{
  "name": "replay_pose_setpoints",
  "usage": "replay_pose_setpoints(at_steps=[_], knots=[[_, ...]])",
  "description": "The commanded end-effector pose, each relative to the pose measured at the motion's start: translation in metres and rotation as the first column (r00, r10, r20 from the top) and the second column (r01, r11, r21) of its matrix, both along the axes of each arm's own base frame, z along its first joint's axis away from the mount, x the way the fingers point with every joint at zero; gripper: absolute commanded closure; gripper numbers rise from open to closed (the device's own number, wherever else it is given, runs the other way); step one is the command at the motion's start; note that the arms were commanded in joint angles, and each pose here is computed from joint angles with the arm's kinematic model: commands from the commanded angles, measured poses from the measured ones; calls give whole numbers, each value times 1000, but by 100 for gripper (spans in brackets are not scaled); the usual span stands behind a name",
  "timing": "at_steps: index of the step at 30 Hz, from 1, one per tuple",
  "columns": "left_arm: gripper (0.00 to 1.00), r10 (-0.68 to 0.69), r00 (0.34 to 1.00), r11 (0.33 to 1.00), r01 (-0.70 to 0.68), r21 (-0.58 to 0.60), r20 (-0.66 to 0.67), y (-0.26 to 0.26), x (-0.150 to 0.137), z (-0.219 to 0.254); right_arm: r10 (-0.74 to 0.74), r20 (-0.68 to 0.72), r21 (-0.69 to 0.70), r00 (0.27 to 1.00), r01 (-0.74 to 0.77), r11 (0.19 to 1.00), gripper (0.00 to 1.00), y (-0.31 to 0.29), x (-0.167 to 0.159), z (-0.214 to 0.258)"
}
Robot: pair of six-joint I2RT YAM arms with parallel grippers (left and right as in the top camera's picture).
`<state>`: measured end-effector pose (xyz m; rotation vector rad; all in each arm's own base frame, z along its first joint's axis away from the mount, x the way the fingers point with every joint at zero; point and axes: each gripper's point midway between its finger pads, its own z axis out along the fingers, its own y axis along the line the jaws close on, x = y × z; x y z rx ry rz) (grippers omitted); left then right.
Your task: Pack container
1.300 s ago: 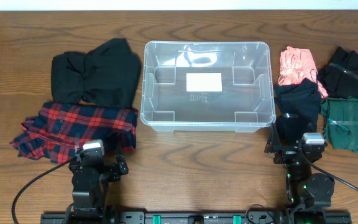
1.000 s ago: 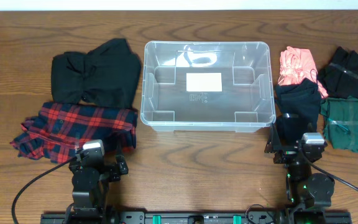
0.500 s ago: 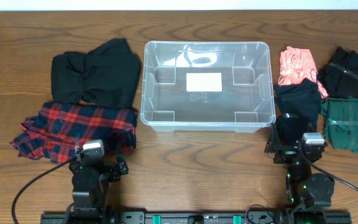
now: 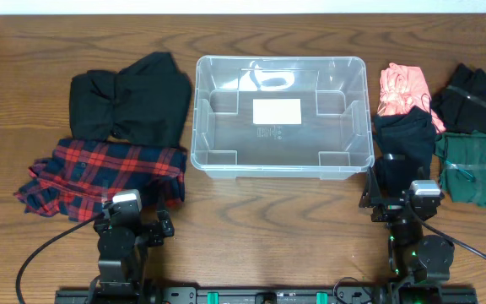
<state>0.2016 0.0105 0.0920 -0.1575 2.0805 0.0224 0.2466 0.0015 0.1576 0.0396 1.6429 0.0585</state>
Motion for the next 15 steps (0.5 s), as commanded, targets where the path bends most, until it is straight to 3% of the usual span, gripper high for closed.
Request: replay_pose_setpoints(at_steps=[1, 11, 15], knots=[[2, 2, 1000, 1000, -2, 14, -3, 2, 0, -4, 1, -2, 14, 1000, 0, 1000, 1, 0, 0, -1], [2, 2, 1000, 1000, -2, 14, -3, 2, 0, -4, 1, -2, 15, 1000, -1, 1000, 1, 0, 0, -1], [2, 2, 1000, 1000, -2, 14, -3, 2, 0, -4, 19, 1, 78, 1000, -19, 997, 1, 4, -1, 5]])
